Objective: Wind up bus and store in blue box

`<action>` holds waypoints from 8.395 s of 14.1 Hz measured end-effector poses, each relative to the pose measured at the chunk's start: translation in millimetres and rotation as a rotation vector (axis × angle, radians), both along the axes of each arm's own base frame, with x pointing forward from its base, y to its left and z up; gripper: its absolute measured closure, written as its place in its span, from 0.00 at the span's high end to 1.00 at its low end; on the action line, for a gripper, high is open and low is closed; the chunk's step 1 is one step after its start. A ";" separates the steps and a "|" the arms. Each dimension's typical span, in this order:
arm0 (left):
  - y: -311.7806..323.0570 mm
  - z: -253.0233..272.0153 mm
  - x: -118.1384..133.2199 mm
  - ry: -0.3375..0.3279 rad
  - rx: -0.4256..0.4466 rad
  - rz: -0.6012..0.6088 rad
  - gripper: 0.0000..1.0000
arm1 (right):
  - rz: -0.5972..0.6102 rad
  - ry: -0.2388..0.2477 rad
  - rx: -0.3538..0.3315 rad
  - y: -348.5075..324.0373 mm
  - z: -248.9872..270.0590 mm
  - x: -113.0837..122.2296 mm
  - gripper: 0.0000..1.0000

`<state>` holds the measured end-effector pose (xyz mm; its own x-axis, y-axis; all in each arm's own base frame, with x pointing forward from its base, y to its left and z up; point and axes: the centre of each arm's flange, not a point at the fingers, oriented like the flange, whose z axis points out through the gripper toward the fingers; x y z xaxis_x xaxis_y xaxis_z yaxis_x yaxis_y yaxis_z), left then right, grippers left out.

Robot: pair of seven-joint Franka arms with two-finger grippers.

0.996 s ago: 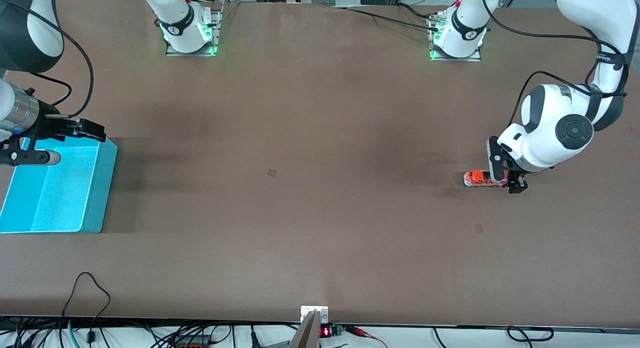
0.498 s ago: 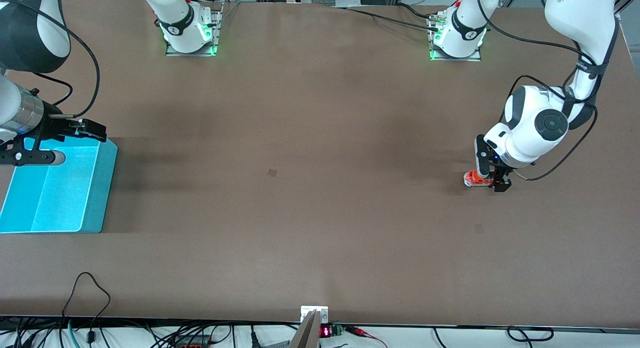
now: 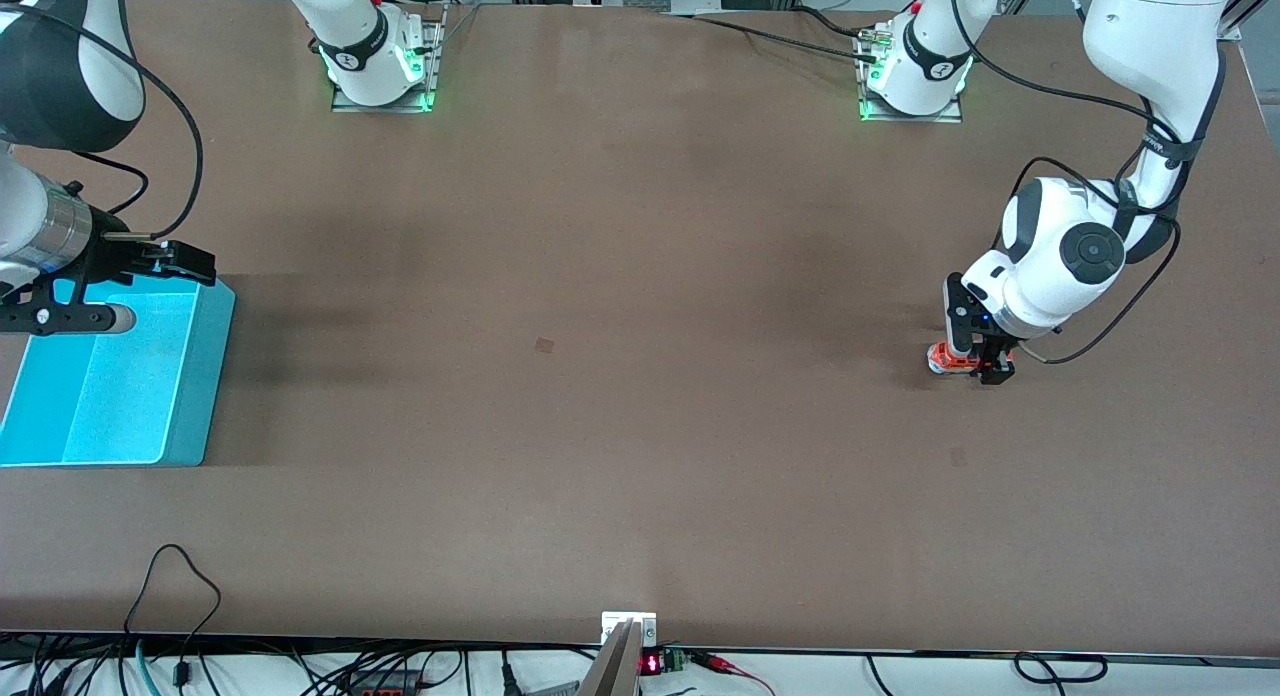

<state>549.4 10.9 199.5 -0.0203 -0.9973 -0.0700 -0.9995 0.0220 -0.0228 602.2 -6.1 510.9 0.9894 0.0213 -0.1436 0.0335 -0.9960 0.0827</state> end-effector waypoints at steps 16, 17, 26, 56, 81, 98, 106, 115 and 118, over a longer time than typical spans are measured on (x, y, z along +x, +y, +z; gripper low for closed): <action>106.2 0.1 12.9 -0.002 0.008 0.053 0.51 | 0.000 0.001 0.000 0.0 -0.1 -0.1 1.00; 124.7 -0.1 14.0 -0.003 0.009 0.055 0.51 | 0.000 0.001 0.000 0.0 -0.2 -0.1 1.00; 230.6 0.0 9.3 -0.031 0.024 0.094 0.51 | 0.000 0.002 0.000 0.0 -0.3 -0.1 1.00; 206.8 11.4 41.4 0.139 -0.038 0.148 1.00 | -0.001 0.006 0.000 -0.5 -2.2 0.3 1.00; 76.5 186.0 34.1 0.224 0.072 0.818 1.00 | 0.011 0.032 0.015 -0.2 -17.7 4.6 1.00; -23.6 389.6 1.3 -0.034 -0.047 1.537 1.00 | 1.300 -0.019 0.173 -69.0 -195.5 34.0 1.00; -25.7 392.5 -19.6 -0.052 -0.072 1.537 1.00 | 1.498 -0.036 0.182 -69.4 -271.3 40.7 1.00; -36.3 395.3 -19.2 -0.058 -0.080 1.518 1.00 | 1.509 -0.079 0.152 -82.7 -306.8 43.6 1.00; -43.6 396.4 -19.0 -0.060 -0.082 1.504 1.00 | 1.510 -0.085 0.148 -82.6 -313.7 43.9 1.00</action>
